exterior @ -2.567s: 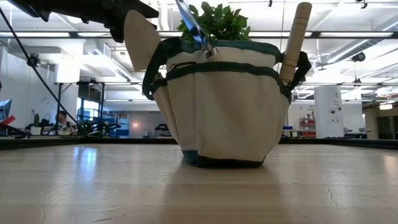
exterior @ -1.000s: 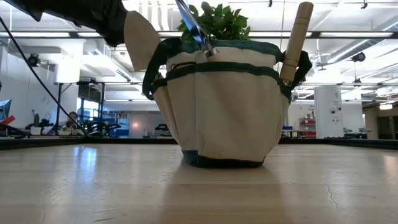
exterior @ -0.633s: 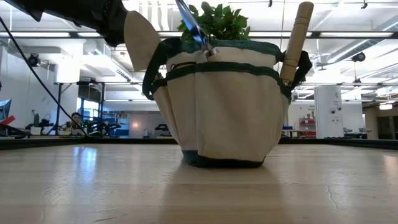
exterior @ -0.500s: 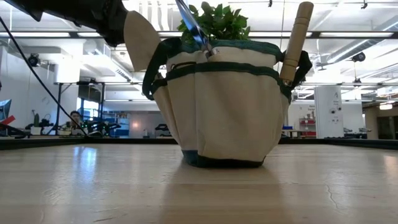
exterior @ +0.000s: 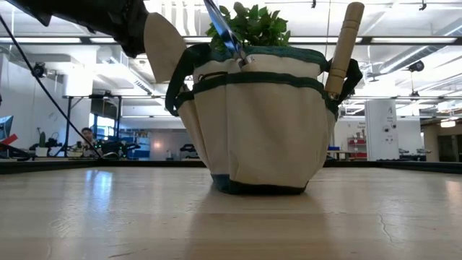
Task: Pick & Place Garden tools in Gardening bag
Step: Put the right brown hand rake into the green gardening bag
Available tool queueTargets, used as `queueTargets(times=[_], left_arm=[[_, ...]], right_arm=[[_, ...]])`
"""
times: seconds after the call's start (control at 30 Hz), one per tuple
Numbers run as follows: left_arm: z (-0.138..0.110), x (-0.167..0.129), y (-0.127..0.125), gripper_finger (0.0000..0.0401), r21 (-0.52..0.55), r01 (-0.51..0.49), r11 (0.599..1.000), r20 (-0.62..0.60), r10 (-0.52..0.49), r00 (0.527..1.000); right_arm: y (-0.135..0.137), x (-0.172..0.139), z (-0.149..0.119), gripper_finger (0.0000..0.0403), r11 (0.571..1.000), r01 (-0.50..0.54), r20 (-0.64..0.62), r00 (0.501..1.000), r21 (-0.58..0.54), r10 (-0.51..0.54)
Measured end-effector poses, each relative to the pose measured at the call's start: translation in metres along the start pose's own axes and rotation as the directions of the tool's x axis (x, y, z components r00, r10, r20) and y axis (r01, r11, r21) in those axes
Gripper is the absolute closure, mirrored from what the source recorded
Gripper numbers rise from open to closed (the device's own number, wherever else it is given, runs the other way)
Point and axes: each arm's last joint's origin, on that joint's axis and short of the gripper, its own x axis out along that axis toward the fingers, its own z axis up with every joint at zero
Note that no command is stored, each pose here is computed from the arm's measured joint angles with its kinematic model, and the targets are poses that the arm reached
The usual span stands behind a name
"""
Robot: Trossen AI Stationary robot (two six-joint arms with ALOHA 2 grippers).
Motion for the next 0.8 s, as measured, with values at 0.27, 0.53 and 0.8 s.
queueTargets(times=[0.27, 0.53, 0.8], left_arm=[[-0.001, 0.002, -0.001, 0.0117, -0.005, 0.0, 1.0, -0.009, 0.0, 1.0], [-0.001, 0.002, -0.001, 0.0117, -0.037, 0.0, 0.999, -0.009, 0.0, 1.0], [-0.001, 0.002, -0.001, 0.0117, -0.039, 0.0, 0.999, -0.009, 0.0, 1.0]], right_arm=[[0.0, -0.004, 0.001, 0.0351, 0.998, -0.016, -0.014, 1.0, -0.064, 0.015], [0.0, -0.026, 0.013, 0.0351, 0.973, -0.187, 0.068, 0.978, -0.133, 0.197], [-0.003, -0.051, 0.03, 0.0351, 0.917, -0.332, 0.151, 0.917, -0.22, 0.368]])
